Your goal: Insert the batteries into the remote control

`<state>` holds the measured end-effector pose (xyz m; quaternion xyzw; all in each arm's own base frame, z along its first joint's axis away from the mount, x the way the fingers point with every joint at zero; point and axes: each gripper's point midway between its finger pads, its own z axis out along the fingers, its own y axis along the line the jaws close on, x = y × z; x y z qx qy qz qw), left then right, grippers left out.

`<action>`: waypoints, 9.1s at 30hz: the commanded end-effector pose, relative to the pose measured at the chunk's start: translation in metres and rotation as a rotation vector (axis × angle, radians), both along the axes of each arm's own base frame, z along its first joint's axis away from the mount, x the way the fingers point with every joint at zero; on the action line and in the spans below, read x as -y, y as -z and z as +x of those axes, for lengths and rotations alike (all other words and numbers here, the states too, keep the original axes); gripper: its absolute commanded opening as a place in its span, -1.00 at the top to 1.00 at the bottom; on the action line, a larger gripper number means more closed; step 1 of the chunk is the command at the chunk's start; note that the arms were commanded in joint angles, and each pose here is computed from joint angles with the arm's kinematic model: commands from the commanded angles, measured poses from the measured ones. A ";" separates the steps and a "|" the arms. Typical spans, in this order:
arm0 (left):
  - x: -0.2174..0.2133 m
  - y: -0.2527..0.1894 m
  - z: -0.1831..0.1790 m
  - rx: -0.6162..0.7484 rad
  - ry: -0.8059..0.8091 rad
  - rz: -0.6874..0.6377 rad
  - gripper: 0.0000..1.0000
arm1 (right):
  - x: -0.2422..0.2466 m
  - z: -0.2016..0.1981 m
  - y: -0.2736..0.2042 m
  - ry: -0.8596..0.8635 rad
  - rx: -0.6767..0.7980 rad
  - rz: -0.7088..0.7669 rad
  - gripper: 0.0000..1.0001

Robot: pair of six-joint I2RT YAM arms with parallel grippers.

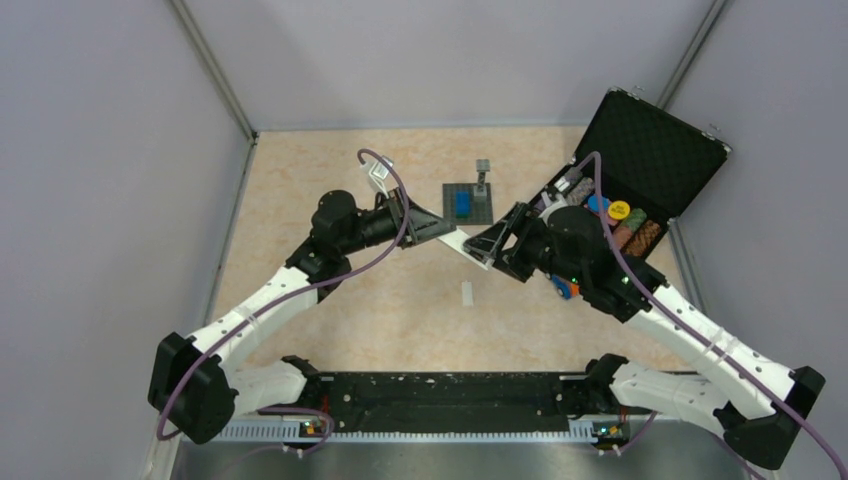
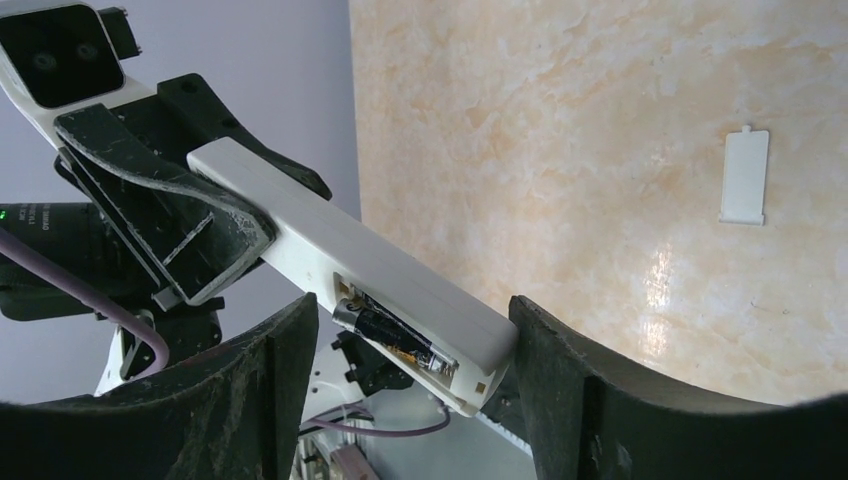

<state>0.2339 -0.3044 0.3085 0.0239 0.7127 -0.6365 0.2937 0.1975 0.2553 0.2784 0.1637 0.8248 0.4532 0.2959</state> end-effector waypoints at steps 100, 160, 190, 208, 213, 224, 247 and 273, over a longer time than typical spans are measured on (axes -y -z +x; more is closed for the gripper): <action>-0.035 -0.072 -0.003 0.161 0.045 -0.138 1.00 | -0.011 -0.019 -0.050 -0.184 0.227 0.223 -0.61; -0.080 0.012 0.041 0.066 -0.190 0.217 1.00 | 0.006 0.003 0.003 -0.097 0.184 -0.036 -0.68; -0.100 0.188 0.006 -0.276 -0.117 0.320 1.00 | 0.002 0.016 0.232 -0.281 -0.064 -1.011 -0.37; -0.108 0.226 0.003 -0.171 -0.204 0.361 1.00 | -0.013 0.014 0.256 -0.322 -0.122 -0.998 -0.08; -0.114 0.229 -0.001 -0.149 -0.243 0.375 0.77 | -0.010 0.008 0.262 -0.332 -0.150 -1.006 0.16; -0.131 0.249 -0.016 -0.190 -0.311 0.436 0.33 | -0.013 0.010 0.274 -0.341 -0.159 -1.018 0.19; -0.190 0.273 -0.024 -0.349 -0.640 0.613 -0.52 | -0.009 0.003 0.277 -0.353 -0.186 -1.012 0.54; -0.149 0.180 0.003 -0.235 -0.553 0.327 -0.54 | -0.013 0.021 0.220 -0.350 -0.090 -0.869 0.74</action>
